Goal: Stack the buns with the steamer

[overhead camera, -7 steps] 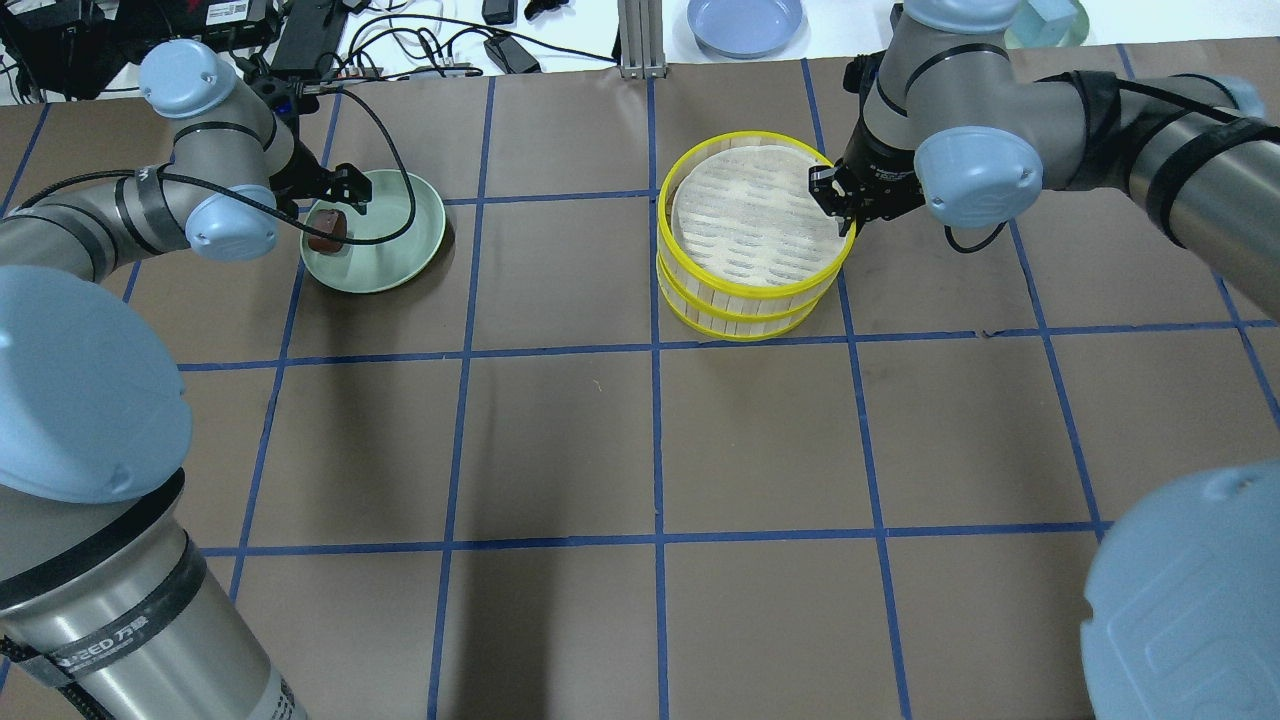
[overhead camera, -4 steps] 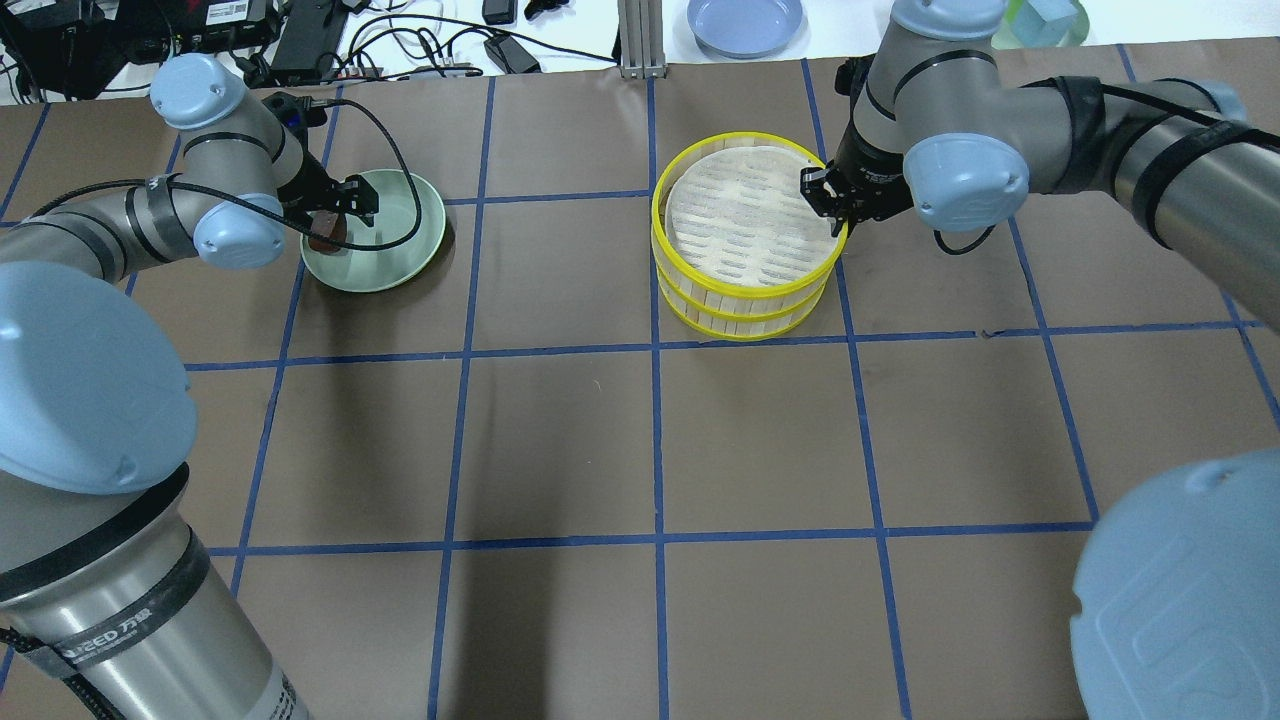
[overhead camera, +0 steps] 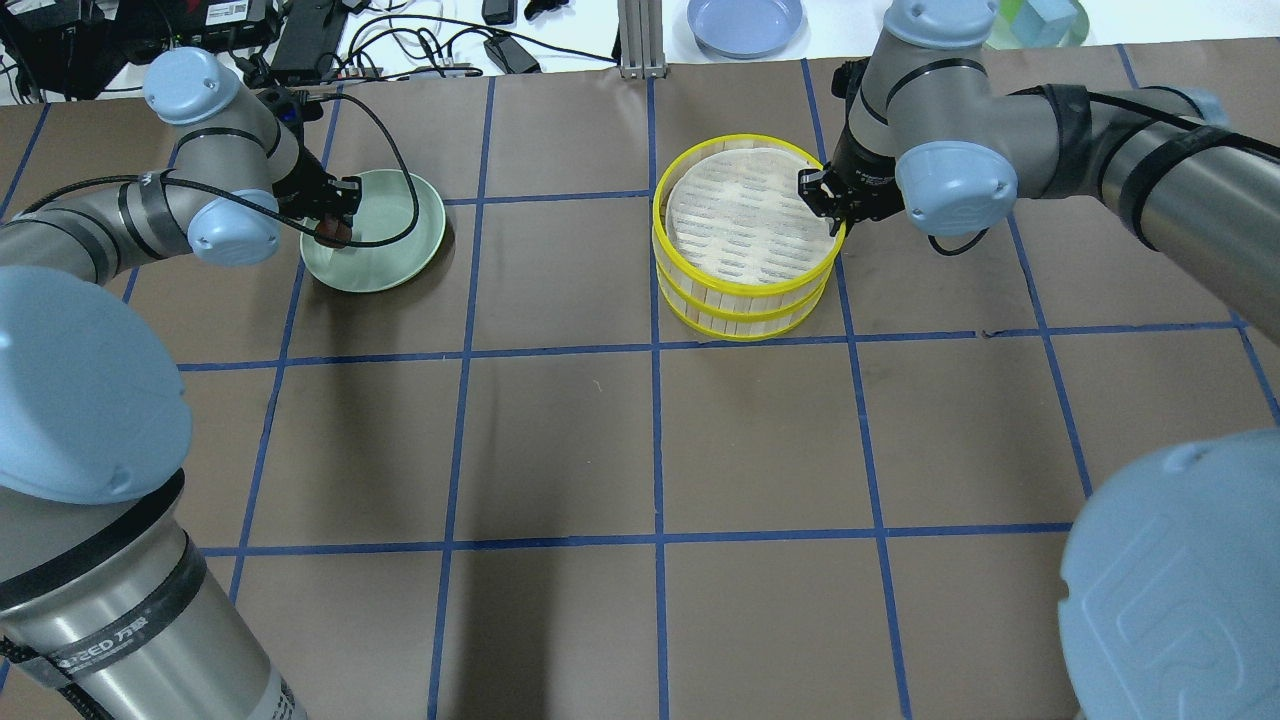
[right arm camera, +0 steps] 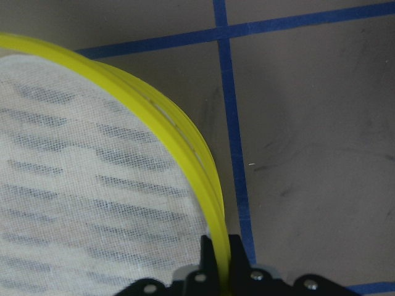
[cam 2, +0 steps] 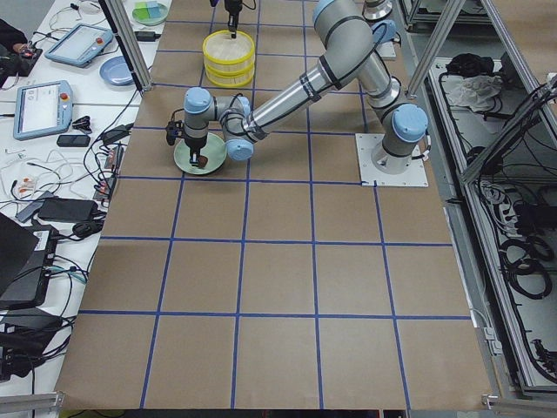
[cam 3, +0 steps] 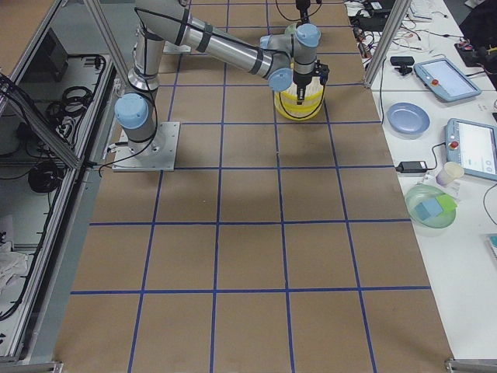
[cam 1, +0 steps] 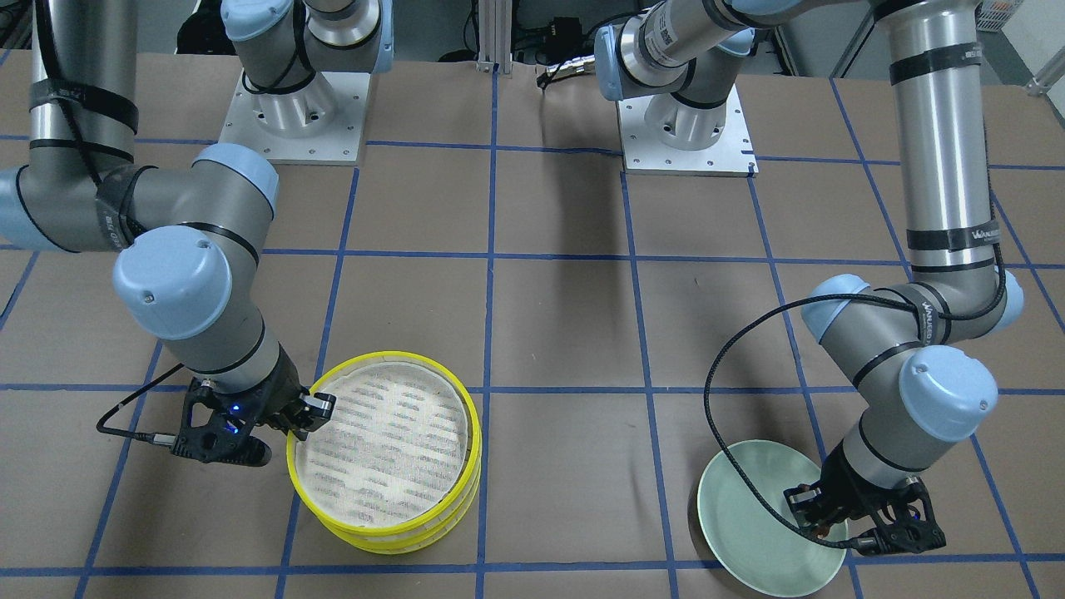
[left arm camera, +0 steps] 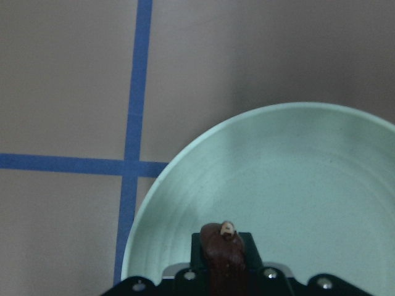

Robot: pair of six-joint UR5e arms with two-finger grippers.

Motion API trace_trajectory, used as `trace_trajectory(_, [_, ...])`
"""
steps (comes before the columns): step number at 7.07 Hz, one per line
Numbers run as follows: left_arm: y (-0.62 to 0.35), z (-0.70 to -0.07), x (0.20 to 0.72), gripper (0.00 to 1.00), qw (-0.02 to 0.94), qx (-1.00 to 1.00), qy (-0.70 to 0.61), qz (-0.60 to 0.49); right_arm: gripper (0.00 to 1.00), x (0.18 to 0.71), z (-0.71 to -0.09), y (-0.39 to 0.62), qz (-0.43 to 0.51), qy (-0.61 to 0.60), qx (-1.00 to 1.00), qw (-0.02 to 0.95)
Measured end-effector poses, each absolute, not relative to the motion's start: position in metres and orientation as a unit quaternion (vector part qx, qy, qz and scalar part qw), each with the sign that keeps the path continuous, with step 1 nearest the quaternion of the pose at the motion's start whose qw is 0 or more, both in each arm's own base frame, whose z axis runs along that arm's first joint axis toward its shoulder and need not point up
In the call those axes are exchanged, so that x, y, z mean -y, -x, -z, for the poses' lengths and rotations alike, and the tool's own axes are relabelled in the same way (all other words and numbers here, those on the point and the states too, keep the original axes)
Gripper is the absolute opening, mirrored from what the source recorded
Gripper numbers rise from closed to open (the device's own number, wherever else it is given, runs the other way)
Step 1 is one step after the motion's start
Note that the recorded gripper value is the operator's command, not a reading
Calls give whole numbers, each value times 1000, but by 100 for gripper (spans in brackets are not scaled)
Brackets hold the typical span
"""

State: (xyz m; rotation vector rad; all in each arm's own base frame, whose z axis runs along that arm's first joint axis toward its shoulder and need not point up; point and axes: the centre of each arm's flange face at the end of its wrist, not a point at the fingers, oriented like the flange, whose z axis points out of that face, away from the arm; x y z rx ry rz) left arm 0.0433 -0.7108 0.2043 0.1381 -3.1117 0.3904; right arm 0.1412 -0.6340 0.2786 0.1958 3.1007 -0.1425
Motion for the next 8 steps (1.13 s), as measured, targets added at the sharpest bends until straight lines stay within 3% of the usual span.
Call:
trace_trajectory(3, [-4, -246, 709, 0, 42, 981, -114, -152, 20, 636, -281, -141, 51, -64, -997, 14])
trace_trajectory(5, [35, -279, 703, 0, 69, 973, -145, -166, 43, 636, -279, -141, 51, -64, -997, 14])
trace_trajectory(7, [86, -312, 692, 0, 97, 963, -181, -177, 99, 637, -276, -141, 50, -64, -997, 14])
trace_trajectory(8, [119, -329, 684, 0, 119, 955, -206, -179, 100, 637, -277, -140, 52, -64, -997, 11])
